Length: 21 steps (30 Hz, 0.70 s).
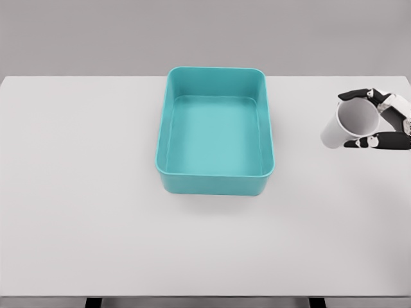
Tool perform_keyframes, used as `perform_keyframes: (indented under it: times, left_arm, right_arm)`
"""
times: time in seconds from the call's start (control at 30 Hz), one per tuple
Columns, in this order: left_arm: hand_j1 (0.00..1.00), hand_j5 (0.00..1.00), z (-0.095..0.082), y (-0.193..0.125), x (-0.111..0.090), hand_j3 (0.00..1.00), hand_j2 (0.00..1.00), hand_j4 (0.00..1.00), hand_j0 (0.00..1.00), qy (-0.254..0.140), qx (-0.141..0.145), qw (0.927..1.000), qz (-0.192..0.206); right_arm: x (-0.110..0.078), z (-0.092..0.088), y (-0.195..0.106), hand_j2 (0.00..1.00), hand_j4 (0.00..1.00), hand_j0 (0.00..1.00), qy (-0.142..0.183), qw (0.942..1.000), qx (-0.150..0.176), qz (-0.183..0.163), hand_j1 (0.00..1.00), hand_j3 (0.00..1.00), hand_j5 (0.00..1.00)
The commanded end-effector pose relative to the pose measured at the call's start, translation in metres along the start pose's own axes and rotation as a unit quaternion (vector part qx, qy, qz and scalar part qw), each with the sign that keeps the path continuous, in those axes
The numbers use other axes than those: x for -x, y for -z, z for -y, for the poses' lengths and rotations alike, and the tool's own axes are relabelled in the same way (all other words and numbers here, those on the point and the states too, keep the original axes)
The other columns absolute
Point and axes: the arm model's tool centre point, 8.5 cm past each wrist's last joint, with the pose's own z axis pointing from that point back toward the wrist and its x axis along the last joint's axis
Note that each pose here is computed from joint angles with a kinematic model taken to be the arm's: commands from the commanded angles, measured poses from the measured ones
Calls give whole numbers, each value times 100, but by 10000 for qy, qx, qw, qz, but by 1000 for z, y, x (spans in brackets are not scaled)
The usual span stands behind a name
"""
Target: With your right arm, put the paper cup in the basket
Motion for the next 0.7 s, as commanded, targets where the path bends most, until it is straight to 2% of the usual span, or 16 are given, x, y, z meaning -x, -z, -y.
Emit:
perform_keyframes:
  times: [0.0,0.1,0.4,0.6,0.67]
  left_arm:
    - [100,100,0,0,0,100,100,100,100,0,0,10000,-3]
    - [100,100,0,0,0,100,100,100,100,0,0,10000,-3]
    - [100,100,0,0,0,100,100,100,100,0,0,10000,-3]
    - [100,100,0,0,0,100,100,100,100,0,0,10000,-3]
    - [100,100,0,0,0,100,100,100,100,0,0,10000,-3]
  right_arm:
    - [2,-6,4,68,68,68,83,9999,16,58,68,68,68]
    - [3,-14,18,68,68,68,112,9997,8,196,68,68,68]
    - [-4,-19,50,68,68,68,204,9983,94,546,68,68,68]
    - [-19,-2,64,68,68,68,89,9977,147,663,68,68,68]
    - [-20,-7,76,68,68,68,163,9968,151,768,68,68,68]
